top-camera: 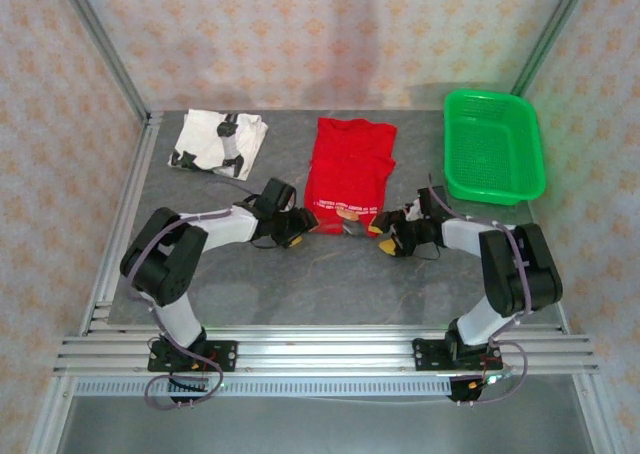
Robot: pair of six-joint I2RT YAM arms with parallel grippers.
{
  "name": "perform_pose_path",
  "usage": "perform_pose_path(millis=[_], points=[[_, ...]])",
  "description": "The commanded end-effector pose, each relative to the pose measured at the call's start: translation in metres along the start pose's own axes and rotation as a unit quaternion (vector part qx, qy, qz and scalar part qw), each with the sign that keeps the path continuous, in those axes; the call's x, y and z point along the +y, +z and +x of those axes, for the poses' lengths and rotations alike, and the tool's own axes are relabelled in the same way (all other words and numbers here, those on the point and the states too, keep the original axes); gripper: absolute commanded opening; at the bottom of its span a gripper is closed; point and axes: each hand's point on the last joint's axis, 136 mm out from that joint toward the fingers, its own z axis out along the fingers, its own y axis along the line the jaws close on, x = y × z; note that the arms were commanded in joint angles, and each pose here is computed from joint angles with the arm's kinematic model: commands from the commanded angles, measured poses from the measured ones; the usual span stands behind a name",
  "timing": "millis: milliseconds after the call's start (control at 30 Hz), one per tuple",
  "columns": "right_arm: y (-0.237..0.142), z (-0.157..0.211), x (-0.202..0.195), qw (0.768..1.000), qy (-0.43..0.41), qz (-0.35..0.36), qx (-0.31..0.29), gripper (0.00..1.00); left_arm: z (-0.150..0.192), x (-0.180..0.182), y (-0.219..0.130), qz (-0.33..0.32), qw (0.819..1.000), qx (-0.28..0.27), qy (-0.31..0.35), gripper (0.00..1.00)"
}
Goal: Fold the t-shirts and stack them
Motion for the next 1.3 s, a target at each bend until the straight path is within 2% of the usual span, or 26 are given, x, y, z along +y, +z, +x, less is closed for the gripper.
perform_pose_path(millis=[0,233,267,367,533,633,867,1067,1267], points=[[0.007,-0.019,0.018,0.999,-0.019,-0.019,-0.022,0.57,-0.017,-0.023,0.007,0.027,0.999,-0.029,-0.002,0.57],[0.024,-0.035,0.028,0.999,0.001,-0.039,-0.02,0.45,-0.021,-0.039,0.029,0.026,0.999,-0.026,0.007,0.5],[0.026,-0.038,0.032,0.999,0.001,-0.043,-0.02,0.41,-0.019,-0.033,0.039,0.011,1.0,-0.019,0.008,0.47],[0.03,-0.043,0.042,0.999,0.003,-0.048,-0.016,0.22,-0.022,-0.034,0.04,-0.004,1.0,-0.021,0.014,0.35],[0.025,-0.038,0.037,1.0,-0.003,-0.015,-0.009,0.0,-0.024,-0.029,0.028,-0.036,0.999,-0.027,0.03,0.1],[0.011,-0.023,0.03,1.0,-0.008,0.006,-0.003,0.0,-0.019,-0.027,0.006,-0.046,0.997,-0.035,0.047,0.0],[-0.03,0.038,0.001,0.999,-0.005,0.039,0.001,0.0,0.008,0.01,-0.031,-0.09,0.993,-0.045,0.067,0.0],[-0.039,0.108,-0.03,0.997,-0.002,0.066,0.025,0.0,0.071,0.006,-0.051,-0.096,0.988,-0.024,0.118,0.0],[-0.082,0.143,-0.04,0.998,0.039,0.032,-0.027,0.0,0.116,0.01,-0.078,-0.09,0.989,-0.032,0.116,0.0]])
